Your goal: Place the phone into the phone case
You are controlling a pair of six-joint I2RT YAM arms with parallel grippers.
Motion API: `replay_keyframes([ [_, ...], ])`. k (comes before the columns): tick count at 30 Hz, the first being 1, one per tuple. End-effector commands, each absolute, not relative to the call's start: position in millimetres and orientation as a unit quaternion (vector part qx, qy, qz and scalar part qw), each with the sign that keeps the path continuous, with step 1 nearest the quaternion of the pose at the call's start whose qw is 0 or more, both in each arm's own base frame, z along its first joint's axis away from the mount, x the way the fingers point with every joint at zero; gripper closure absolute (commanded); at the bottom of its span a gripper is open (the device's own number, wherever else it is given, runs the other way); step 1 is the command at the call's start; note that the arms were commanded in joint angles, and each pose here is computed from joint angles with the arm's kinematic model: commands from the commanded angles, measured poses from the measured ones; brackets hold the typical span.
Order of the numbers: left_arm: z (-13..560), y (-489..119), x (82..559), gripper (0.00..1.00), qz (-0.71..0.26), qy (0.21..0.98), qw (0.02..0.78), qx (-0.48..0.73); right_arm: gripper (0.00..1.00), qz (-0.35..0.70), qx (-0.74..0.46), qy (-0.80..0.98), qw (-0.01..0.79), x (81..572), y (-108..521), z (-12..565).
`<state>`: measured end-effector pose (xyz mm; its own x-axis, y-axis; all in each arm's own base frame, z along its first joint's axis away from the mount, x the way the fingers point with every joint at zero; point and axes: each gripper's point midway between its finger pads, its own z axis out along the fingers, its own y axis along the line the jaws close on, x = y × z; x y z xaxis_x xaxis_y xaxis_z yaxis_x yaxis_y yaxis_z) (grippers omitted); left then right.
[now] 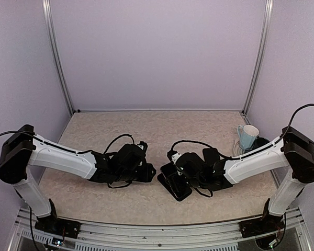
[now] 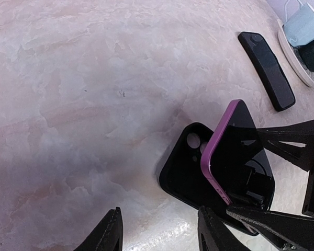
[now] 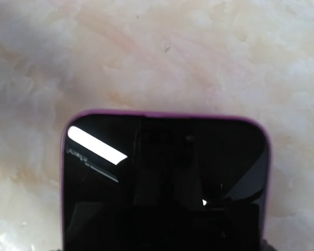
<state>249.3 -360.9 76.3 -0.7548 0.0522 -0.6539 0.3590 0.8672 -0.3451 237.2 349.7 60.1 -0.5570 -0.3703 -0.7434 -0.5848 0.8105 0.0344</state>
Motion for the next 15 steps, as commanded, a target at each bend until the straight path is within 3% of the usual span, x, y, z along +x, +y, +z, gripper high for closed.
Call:
replay_keyframes([
  [1, 71, -355, 252, 0.50, -0.221, 0.911, 0.331, 0.108, 0.61, 0.133, -0.286, 0.871, 0.376, 230, 352, 52],
  [15, 68, -362, 256, 0.50, -0.213, 0.913, 0.327, 0.114, 0.57, 0.134, -0.311, 0.875, 0.345, 215, 352, 54],
])
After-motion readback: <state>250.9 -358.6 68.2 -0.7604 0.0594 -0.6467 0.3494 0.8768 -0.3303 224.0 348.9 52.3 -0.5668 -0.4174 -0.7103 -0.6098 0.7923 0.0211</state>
